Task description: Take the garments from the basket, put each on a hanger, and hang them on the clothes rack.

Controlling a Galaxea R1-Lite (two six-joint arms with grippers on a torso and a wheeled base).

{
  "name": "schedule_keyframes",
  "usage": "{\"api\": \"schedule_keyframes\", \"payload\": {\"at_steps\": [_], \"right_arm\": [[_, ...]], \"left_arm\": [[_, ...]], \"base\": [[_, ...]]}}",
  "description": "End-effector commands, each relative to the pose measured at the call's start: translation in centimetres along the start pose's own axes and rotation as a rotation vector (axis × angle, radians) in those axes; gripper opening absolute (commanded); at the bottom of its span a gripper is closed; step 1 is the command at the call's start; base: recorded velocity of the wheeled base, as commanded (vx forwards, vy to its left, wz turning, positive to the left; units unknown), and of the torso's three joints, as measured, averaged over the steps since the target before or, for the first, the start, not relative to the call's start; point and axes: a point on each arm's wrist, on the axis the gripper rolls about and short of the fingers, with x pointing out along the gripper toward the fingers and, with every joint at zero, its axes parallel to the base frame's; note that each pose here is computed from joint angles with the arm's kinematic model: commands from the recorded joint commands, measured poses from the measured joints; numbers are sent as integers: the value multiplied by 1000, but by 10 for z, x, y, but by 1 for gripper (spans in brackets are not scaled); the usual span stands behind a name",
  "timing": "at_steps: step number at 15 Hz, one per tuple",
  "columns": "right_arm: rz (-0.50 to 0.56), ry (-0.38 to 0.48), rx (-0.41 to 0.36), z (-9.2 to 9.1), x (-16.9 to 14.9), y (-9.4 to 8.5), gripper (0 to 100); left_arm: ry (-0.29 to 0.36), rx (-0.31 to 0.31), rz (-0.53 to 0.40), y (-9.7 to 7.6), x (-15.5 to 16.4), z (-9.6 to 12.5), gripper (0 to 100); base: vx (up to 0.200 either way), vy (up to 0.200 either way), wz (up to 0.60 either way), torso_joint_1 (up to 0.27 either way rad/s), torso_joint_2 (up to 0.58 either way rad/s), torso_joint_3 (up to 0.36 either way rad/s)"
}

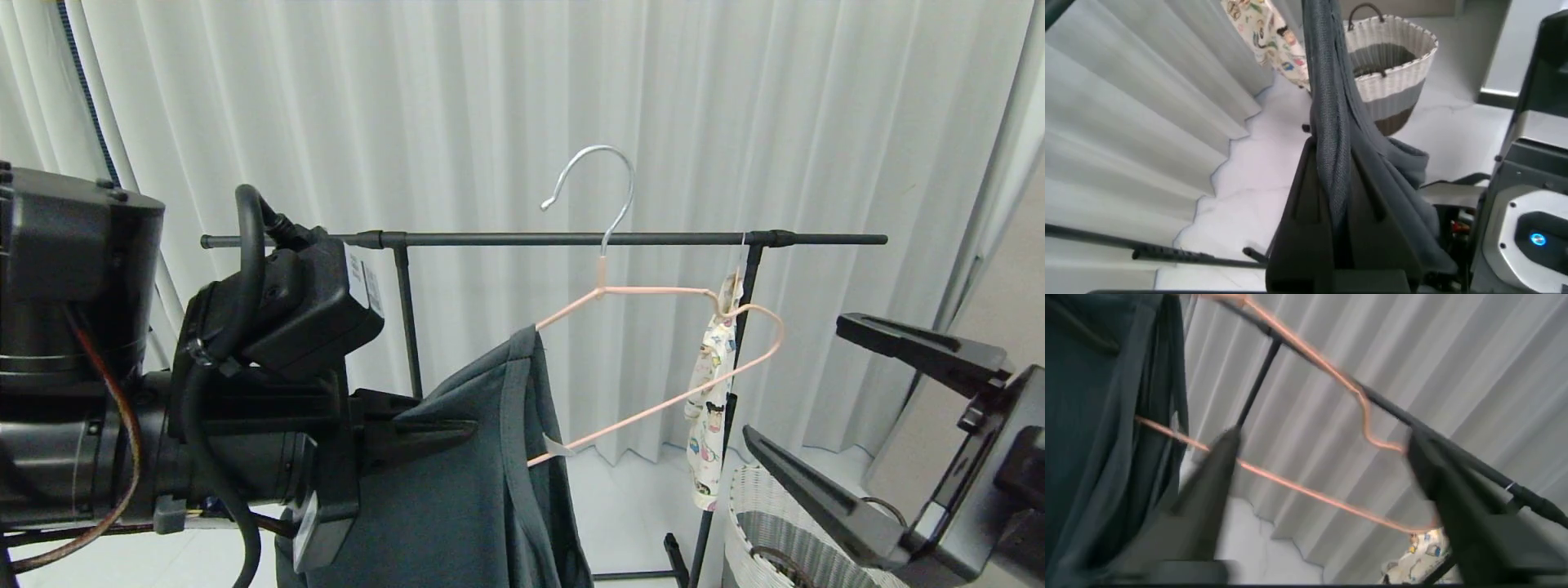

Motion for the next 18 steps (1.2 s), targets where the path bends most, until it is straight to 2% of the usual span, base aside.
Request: {"api": "schedule_keyframes", "payload": {"at_steps": [1,5,6,8,9,10,11,13,15,18], "right_arm": [[-4,-9,6,3,-5,-3,100],[29,67,151,0,-4,-1,100],[49,173,297,-5,-2,3,100],[105,329,511,-11,7,15,100],[148,392,578,-17,12,23,100],[161,427,603,-21,17,28,100],[153,518,610,-37,33,41,100],[134,595,641,-51,58,57,100],[114,650,640,-66,81,73,100],[37,658,622,-88,100,82,100]], "left_arm": [[14,-2,3,1,4,-2,0],[24,-14,36,5,7,-1,0],[20,-21,54,7,5,0,0],[5,-24,63,6,1,3,0],[0,-21,66,6,0,4,0],[-4,-20,67,6,-1,5,0],[-12,-16,71,7,-2,8,0],[-20,-13,72,8,-2,11,0],[-24,-12,70,8,-2,12,0],[-30,-11,71,9,-2,14,0]], "base": [[0,0,0,0,0,0],[0,0,0,0,0,0],[0,0,0,0,0,0],[0,0,0,0,0,0],[0,0,0,0,0,0],[0,0,0,0,0,0],[0,0,0,0,0,0],[0,0,0,0,0,0],[0,0,0,0,0,0],[0,0,0,0,0,0]]}}
